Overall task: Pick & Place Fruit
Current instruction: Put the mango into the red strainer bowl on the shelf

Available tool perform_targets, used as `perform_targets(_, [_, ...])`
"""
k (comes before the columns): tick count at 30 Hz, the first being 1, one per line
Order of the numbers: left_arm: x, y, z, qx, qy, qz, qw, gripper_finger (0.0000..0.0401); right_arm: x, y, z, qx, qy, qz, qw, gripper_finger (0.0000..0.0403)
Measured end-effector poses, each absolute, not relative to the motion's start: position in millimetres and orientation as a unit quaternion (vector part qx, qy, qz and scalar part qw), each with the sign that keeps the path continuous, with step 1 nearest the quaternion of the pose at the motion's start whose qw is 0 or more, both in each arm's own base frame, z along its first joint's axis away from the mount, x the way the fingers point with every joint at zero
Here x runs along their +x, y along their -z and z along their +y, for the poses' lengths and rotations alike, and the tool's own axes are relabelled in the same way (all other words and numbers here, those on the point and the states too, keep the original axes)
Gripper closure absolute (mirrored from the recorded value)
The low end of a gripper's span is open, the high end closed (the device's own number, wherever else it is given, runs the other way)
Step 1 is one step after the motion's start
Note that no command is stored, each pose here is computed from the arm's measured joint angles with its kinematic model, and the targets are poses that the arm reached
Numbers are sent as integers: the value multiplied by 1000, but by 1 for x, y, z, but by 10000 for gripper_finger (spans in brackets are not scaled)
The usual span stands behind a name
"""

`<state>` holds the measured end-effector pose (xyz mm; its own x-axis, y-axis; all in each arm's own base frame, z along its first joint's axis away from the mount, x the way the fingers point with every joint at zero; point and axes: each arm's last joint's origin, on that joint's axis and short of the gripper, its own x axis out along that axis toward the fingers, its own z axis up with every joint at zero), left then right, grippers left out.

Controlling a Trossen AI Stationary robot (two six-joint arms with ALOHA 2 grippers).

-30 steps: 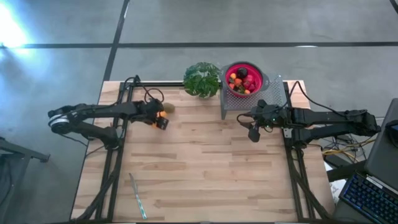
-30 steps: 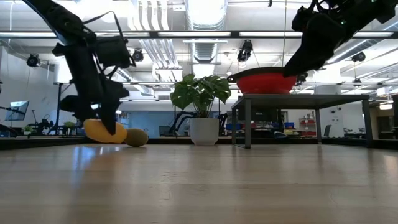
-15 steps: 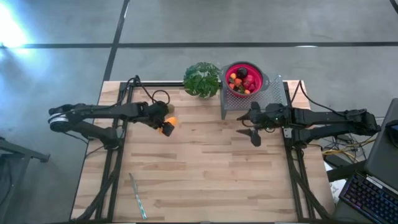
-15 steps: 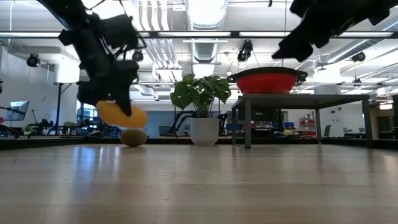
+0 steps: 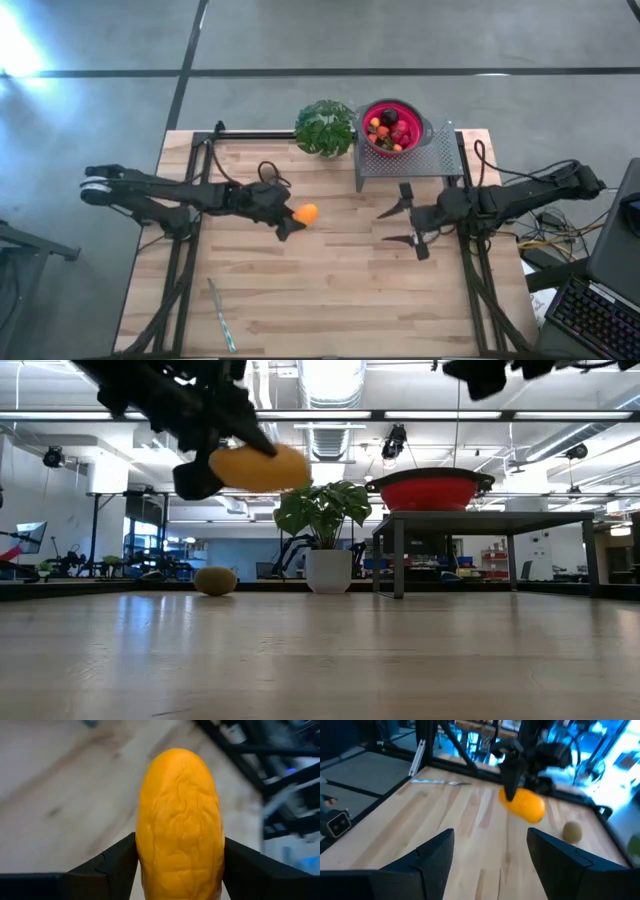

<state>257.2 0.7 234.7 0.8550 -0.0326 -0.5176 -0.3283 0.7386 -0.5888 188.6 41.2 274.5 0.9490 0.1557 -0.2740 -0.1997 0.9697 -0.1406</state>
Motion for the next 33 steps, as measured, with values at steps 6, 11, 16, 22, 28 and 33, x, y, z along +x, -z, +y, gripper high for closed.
perform_targets(6, [274, -232, -13, -386, -46, 218, 895, 151, 199, -275, 69, -180, -74, 137, 971, 143])
perform_targets(11, [292, -224, -16, -412, -17, 190, 891, 151, 214, -277, 90, -288, -11, 172, 942, 129])
perform_targets(16, [311, -224, -20, -454, 44, 140, 879, 151, 231, -280, 109, -354, 69, 205, 910, 113])
perform_targets(22, [336, -231, -22, -467, 75, 124, 872, 151, 249, -283, 128, -381, 89, 267, 881, 89])
perform_targets(28, [354, -250, -22, -461, 92, 101, 877, 151, 266, -287, 140, -387, 102, 347, 848, 68])
perform_targets(33, [361, -254, -19, -457, 93, 107, 878, 151, 277, -289, 148, -420, 131, 377, 815, 60])
